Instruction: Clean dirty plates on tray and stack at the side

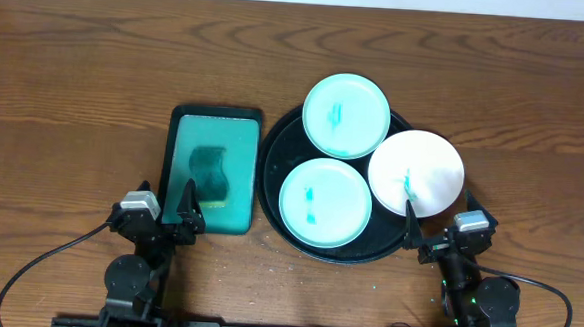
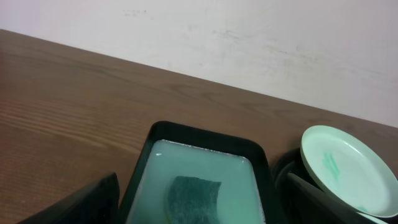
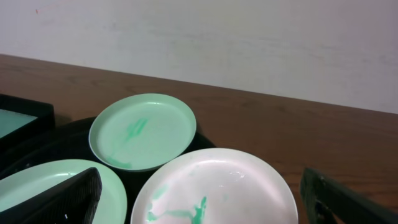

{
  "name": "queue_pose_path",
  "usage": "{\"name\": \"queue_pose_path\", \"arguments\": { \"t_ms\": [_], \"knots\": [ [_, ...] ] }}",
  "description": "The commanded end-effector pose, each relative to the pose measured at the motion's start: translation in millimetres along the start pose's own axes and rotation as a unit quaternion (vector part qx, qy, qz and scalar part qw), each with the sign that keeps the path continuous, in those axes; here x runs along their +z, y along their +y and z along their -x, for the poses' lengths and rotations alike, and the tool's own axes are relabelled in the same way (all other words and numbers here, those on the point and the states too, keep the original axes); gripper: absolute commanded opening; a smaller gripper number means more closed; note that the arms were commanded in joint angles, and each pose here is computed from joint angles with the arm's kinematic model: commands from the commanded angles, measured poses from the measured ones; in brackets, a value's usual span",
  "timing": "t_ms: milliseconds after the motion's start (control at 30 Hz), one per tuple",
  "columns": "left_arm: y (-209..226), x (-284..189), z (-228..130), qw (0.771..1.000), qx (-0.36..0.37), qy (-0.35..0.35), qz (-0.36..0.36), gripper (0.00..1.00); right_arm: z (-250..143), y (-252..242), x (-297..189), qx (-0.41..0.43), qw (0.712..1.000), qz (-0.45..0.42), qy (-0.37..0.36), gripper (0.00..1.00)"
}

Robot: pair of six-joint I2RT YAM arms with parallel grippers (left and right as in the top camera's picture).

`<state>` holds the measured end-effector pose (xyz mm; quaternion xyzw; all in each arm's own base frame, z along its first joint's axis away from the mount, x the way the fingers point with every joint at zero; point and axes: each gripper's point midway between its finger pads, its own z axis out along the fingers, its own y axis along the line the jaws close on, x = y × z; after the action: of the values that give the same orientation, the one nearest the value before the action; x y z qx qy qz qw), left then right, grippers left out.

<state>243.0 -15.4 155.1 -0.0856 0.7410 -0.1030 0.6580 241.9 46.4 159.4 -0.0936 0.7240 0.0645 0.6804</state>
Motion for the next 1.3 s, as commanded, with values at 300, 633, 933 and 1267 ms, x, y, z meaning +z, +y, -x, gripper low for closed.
{"name": "queue_pose_path", "arguments": {
  "t_ms": [300, 633, 933, 1267],
  "knots": [
    [8.4, 2.7, -17.9, 1.0, 0.006, 0.02, 0.015, 0.83, -0.9, -3.4, -0.1, -0.006, 1.0, -0.008, 0.001, 0.99],
    [8.2, 2.8, -17.2, 1.0, 0.006, 0.019, 0.014, 0.83, -0.9, -3.4, -0.1, -0.006, 1.0, -0.008, 0.001, 0.99],
    [8.3, 2.8, -17.3, 1.0, 0.006, 0.019, 0.014, 0.83, -0.9, -3.4, -0.1, -0.006, 1.0, -0.008, 0.001, 0.99],
    [7.5, 2.6, -15.3, 1.0, 0.005, 0.016, 0.013, 0.83, 1.1, -1.2, -0.1, -0.006, 1.0, -0.002, -0.004, 0.99]
  ]
}}
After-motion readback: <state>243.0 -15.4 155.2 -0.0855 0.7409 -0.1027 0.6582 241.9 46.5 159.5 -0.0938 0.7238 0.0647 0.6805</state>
